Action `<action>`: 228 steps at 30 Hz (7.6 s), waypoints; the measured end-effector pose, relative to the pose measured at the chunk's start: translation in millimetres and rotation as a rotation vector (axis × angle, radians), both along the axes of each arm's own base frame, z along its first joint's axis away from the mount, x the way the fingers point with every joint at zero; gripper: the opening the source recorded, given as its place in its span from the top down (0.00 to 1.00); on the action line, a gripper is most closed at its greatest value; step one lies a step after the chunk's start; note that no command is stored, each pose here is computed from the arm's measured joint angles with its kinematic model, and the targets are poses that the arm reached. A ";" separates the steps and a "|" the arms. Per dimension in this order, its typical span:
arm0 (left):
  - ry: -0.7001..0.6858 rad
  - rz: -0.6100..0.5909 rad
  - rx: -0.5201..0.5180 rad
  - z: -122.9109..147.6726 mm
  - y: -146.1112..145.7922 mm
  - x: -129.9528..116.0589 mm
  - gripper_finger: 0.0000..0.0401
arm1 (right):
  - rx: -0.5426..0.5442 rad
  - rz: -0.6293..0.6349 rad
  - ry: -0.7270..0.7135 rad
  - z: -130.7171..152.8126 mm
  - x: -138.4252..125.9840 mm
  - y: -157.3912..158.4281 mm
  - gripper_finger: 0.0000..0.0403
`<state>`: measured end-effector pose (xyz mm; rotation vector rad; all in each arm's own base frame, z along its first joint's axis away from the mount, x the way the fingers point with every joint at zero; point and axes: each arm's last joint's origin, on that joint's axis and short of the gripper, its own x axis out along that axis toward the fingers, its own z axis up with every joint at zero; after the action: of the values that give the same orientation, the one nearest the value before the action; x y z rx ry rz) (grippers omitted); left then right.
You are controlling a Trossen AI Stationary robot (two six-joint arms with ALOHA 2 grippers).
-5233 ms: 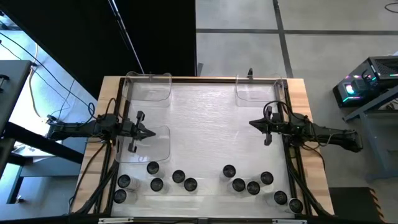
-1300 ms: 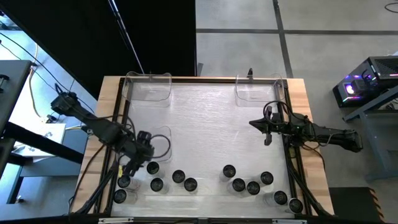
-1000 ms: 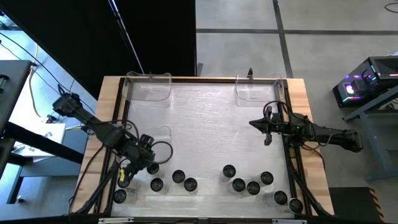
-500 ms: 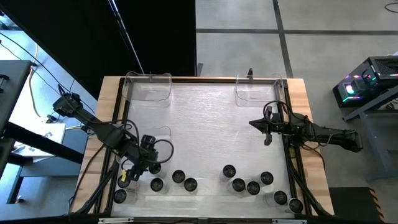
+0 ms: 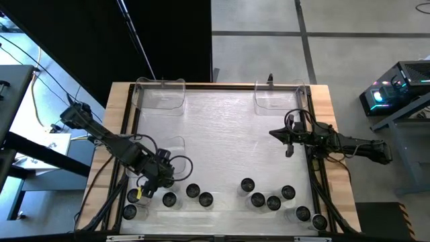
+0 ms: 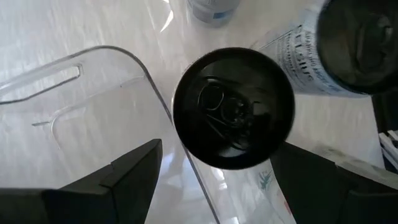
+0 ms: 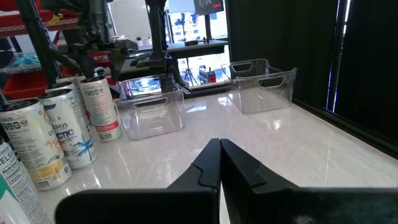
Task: Sort soda cans
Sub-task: Put the white-pink can into the bottom transparent bin
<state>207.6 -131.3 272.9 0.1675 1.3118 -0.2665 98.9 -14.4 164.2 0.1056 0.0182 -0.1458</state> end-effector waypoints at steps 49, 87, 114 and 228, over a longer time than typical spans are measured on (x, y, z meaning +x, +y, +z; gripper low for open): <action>-0.112 -0.145 -0.060 -3.8 1.8 26.1 0.13 | 0.000 0.000 0.000 0.0 0.0 0.0 1.00; -0.208 0.013 -0.106 46.4 5.5 43.3 0.39 | 0.000 0.000 0.000 0.1 0.0 0.0 1.00; -0.266 0.345 0.100 93.0 80.7 53.9 0.37 | 0.000 0.001 0.000 0.0 0.0 0.0 1.00; 0.335 1.592 -0.394 49.5 -14.2 -82.2 0.18 | 0.000 0.001 0.000 0.0 0.0 0.0 1.00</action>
<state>125.4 -145.5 322.4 -1.2675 1.3251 0.8372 99.0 -14.3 164.2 0.1056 0.0186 -0.1451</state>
